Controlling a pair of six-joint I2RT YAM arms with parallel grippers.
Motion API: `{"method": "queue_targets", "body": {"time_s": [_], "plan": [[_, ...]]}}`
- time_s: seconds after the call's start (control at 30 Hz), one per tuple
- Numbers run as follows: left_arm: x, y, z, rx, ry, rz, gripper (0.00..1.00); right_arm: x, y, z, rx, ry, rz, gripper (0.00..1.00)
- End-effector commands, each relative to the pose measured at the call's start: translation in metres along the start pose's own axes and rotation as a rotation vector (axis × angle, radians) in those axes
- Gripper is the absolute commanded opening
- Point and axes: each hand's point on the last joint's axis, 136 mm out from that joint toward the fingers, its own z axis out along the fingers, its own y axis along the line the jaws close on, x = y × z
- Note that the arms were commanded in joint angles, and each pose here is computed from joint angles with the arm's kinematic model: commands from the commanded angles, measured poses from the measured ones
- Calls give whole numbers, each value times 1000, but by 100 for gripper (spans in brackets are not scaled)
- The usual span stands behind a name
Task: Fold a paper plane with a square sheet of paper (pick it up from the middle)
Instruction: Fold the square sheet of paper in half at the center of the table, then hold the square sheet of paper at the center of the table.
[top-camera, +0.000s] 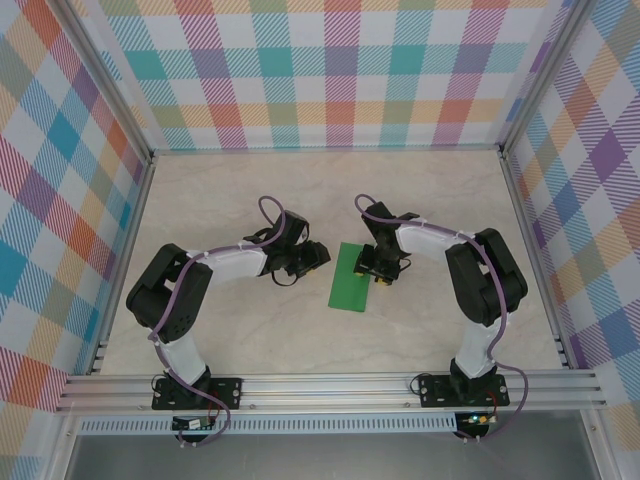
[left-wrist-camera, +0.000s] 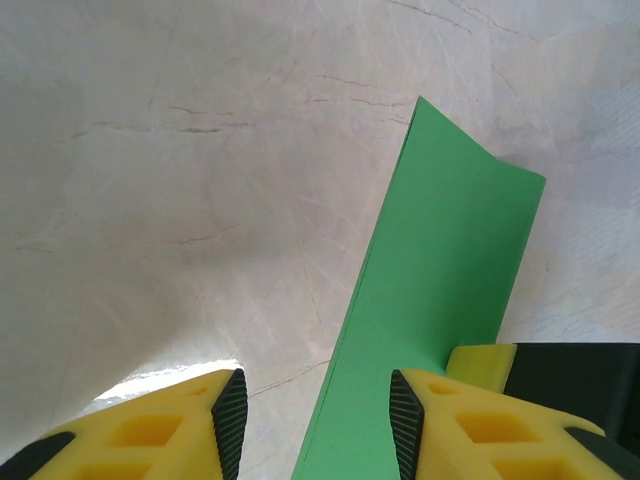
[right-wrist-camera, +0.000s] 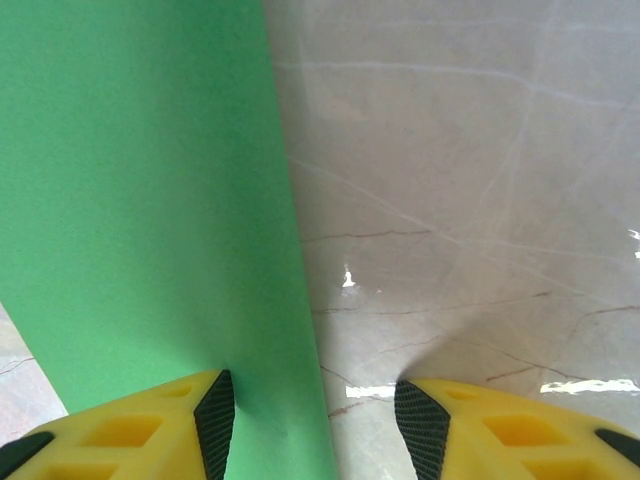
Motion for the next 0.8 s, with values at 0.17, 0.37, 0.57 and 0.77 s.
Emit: {"method": "queue_targets", "body": {"time_s": [0.17,0.37,0.57,0.77], "plan": [[5,-9,1,26,24,48,44,21,-52,55,180,103,42,53],[12,-14,7,65,71,55,43,22,-57,59,201,109,44,54],[17,-16,11,82,105,60,41,22,-58,62,210,115,47,54],[21,-21,13,109,132,67,38,23,-60,64,218,118,42,54]]}}
